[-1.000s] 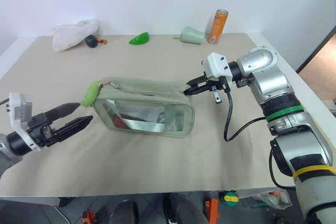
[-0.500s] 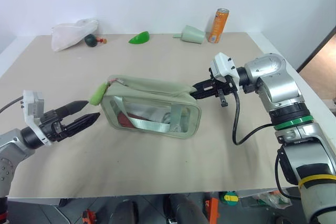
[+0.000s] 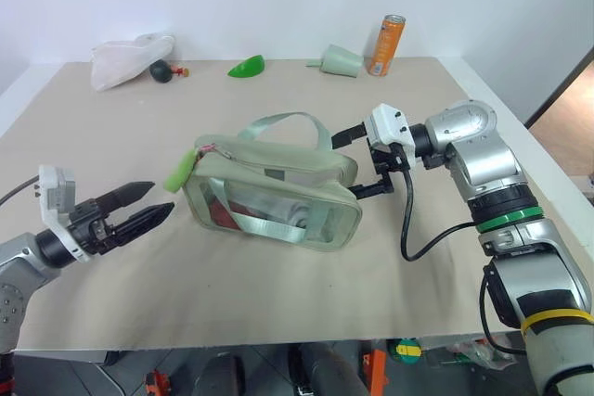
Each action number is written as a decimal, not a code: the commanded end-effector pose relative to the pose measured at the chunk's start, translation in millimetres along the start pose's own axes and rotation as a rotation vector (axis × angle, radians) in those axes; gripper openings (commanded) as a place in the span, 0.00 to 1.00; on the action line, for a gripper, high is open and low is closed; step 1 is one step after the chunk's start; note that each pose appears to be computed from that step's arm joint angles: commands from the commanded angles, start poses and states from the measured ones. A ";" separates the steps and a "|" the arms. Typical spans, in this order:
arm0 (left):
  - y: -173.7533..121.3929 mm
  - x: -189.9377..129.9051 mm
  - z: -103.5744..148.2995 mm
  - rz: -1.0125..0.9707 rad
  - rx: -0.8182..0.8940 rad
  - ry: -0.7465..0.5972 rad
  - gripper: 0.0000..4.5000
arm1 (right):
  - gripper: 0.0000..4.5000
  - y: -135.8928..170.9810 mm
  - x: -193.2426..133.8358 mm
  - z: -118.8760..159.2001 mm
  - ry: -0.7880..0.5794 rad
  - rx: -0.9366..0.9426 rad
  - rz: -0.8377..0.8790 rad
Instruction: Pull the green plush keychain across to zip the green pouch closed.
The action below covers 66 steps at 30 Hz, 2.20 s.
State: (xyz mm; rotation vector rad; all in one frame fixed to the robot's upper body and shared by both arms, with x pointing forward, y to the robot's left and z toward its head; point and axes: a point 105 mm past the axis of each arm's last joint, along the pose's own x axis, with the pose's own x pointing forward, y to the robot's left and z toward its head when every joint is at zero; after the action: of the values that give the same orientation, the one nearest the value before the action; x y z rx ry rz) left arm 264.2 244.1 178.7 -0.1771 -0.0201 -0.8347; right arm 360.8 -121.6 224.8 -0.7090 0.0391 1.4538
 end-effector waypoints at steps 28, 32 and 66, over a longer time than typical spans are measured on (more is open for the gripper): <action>-24.6 21.5 55.2 -0.196 0.156 -0.114 1.00 | 0.99 73.9 -23.1 41.2 -0.156 0.288 -0.049; -37.8 27.9 65.2 -0.257 0.209 -0.105 1.00 | 0.99 72.5 -16.7 38.1 -0.157 0.290 -0.054; -2.3 31.9 49.0 -0.037 0.166 -0.120 1.00 | 0.00 67.0 -8.0 19.8 -0.109 0.248 -0.073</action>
State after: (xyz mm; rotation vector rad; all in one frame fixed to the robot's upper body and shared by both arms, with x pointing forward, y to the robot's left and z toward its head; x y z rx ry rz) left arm 286.7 224.4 224.2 -0.0921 -0.1745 -0.8761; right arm 291.2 -126.9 214.3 -0.3979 0.1188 1.3746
